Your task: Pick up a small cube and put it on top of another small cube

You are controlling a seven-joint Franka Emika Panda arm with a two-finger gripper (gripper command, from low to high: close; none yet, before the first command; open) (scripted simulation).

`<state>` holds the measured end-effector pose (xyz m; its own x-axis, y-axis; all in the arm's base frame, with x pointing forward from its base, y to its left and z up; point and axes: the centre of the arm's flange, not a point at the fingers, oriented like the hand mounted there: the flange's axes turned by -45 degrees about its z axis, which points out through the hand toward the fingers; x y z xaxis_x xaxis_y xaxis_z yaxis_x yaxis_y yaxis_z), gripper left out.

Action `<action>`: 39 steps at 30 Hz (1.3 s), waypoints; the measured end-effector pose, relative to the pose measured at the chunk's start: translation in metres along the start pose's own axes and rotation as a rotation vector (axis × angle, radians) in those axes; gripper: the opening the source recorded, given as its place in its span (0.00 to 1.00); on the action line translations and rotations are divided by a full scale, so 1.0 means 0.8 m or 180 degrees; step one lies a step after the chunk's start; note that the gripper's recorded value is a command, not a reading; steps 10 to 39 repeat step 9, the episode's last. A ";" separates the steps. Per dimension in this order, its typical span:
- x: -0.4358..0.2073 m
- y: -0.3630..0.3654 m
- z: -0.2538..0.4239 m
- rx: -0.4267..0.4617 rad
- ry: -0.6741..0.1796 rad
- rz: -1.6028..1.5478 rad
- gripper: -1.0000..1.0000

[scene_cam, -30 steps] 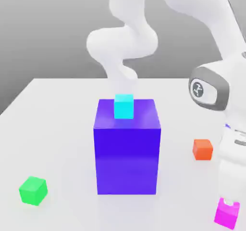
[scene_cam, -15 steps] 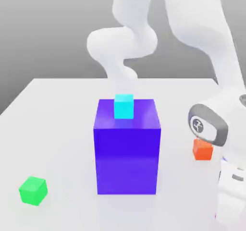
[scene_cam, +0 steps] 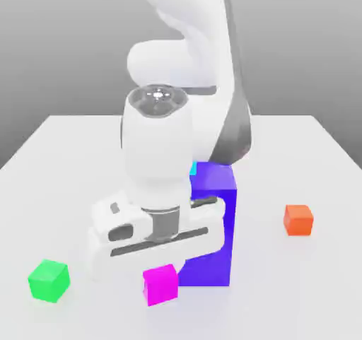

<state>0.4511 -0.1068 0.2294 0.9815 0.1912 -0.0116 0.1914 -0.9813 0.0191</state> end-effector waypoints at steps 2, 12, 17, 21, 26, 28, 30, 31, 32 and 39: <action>-0.038 0.058 0.005 0.0029 0.0010 0.0432 0.00; -0.100 0.143 0.060 0.0071 0.0025 0.1097 1.00; -0.100 0.143 0.060 0.0071 0.0025 0.1097 1.00; -0.100 0.143 0.060 0.0071 0.0025 0.1097 1.00; -0.100 0.143 0.060 0.0071 0.0025 0.1097 1.00; -0.100 0.143 0.060 0.0071 0.0025 0.1097 1.00; -0.100 0.143 0.060 0.0071 0.0025 0.1097 1.00; -0.100 0.143 0.060 0.0071 0.0025 0.1097 1.00; -0.100 0.143 0.060 0.0071 0.0025 0.1097 1.00; -0.100 0.143 0.060 0.0071 0.0025 0.1097 1.00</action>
